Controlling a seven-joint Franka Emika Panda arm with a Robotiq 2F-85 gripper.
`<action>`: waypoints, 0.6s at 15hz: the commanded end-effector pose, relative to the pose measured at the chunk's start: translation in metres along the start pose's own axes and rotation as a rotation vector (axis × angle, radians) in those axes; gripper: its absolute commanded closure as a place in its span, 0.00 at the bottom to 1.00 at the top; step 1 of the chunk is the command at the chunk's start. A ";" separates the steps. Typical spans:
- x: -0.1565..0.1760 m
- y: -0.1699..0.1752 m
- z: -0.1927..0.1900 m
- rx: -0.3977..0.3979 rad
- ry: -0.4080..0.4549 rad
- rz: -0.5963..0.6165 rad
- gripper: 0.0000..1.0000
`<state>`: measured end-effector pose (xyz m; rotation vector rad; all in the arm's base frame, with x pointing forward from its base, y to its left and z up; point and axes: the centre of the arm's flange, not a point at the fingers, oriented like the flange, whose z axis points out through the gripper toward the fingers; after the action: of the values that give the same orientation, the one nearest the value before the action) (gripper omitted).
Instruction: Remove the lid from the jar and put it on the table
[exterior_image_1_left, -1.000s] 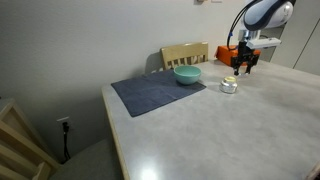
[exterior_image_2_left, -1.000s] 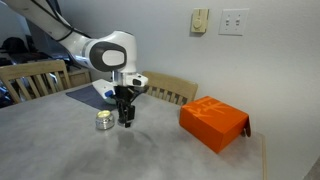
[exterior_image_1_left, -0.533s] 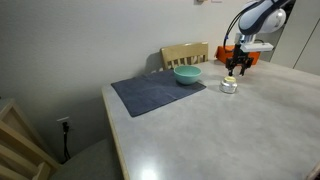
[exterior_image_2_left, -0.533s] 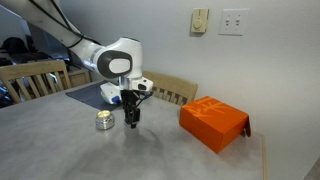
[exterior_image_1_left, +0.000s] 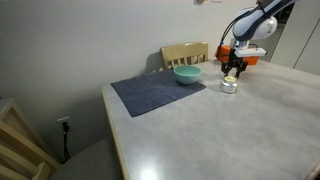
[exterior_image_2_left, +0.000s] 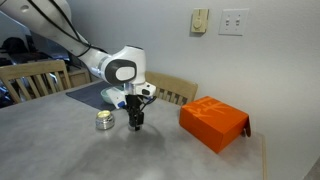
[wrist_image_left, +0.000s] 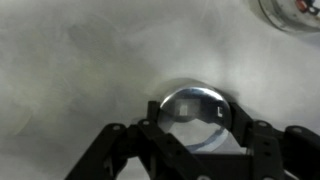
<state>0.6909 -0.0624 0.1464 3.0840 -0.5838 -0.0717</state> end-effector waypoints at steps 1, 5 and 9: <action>0.015 -0.003 0.007 0.001 0.005 0.015 0.56; 0.018 -0.004 0.007 0.000 0.005 0.021 0.56; 0.017 -0.004 0.004 0.001 -0.004 0.019 0.49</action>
<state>0.7027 -0.0625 0.1435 3.0820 -0.5951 -0.0470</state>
